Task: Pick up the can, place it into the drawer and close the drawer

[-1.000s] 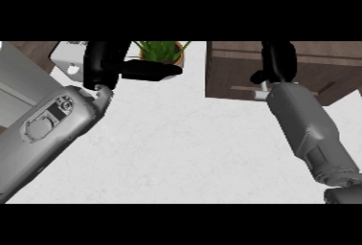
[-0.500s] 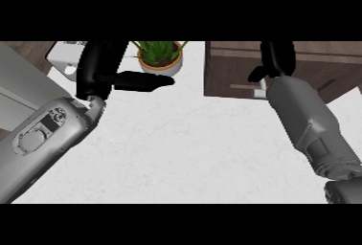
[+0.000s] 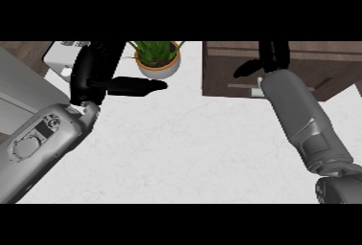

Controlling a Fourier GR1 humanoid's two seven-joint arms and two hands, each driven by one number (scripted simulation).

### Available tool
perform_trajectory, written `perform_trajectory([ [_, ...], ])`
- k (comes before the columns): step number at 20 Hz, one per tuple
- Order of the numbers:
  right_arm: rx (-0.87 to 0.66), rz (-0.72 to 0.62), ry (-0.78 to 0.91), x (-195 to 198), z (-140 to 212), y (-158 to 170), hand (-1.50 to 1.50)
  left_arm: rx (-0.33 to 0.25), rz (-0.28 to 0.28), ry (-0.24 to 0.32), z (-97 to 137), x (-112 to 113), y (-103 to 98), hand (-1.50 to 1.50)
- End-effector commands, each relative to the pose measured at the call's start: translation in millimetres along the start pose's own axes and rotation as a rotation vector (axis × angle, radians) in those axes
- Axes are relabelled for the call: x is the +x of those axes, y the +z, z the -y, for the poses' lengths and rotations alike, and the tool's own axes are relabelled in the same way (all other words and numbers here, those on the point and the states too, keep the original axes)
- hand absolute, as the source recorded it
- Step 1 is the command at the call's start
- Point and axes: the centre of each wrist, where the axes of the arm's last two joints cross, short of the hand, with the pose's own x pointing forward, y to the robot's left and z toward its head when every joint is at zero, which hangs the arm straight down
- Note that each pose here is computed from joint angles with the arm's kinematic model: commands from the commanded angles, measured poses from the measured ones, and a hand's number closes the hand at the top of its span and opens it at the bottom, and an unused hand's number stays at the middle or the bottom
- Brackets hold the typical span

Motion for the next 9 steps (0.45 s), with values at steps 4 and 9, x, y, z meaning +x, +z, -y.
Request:
perform_trajectory([
  [4,-0.063,-0.097,-0.445,50.9,-6.2,-21.1,-1.50,0.016,-0.007,-0.011,0.5,-26.3,14.4,-1.50],
  [9,-0.087,-0.103,-0.477,45.6,8.7,-32.0,-1.50,0.030,0.008,0.006,-22.1,0.2,9.1,-1.50],
])
